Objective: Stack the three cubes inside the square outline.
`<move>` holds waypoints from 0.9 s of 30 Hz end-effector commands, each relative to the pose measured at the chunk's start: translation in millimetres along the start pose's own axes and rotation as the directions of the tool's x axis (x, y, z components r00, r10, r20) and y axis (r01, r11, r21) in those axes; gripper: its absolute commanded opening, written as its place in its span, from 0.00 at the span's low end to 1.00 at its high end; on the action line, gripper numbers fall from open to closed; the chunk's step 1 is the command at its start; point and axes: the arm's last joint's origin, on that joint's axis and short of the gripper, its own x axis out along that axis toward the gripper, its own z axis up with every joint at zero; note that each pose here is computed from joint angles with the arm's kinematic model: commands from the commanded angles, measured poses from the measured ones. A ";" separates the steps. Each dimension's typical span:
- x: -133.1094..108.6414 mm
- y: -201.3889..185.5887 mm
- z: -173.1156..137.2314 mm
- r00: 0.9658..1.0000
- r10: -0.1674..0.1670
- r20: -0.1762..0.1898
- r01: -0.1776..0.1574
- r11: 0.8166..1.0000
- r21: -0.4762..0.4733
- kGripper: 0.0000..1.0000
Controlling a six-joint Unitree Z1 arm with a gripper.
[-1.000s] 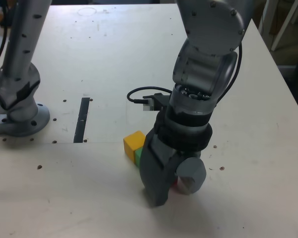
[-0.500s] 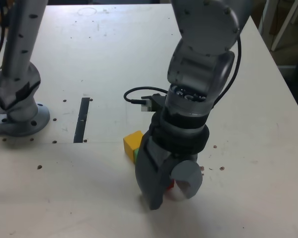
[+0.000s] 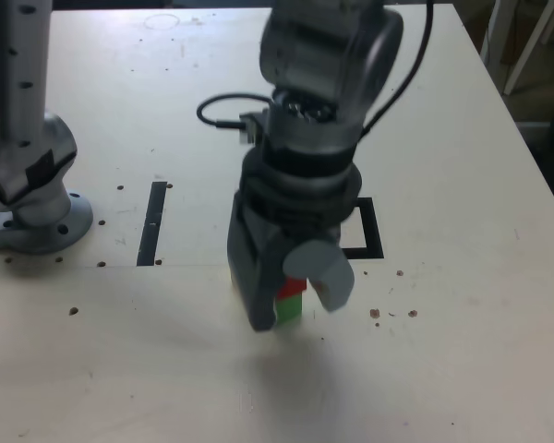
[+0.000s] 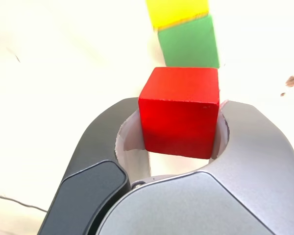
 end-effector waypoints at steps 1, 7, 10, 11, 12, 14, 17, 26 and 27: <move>-9.6 8.2 -0.5 1.000 0.001 0.019 -0.001 1.000 0.007 0.29; -25.1 39.5 8.3 0.999 0.029 0.028 -0.031 0.996 0.089 0.29; -28.0 52.9 16.3 0.999 0.032 0.022 -0.035 0.989 0.143 0.29; -28.7 56.8 19.2 0.999 0.032 0.020 -0.035 0.986 0.160 0.29; -29.4 60.5 22.3 0.999 0.031 0.020 -0.034 0.984 0.177 0.29; -30.9 67.2 28.6 0.999 0.028 0.021 -0.032 0.977 0.211 0.29; -33.0 76.5 37.3 0.999 0.027 0.020 -0.032 0.966 0.258 0.29; -26.7 99.4 59.6 0.999 0.053 0.001 -0.050 0.935 0.351 0.29; -25.1 100.4 61.9 0.998 0.058 -0.002 -0.053 0.932 0.360 0.29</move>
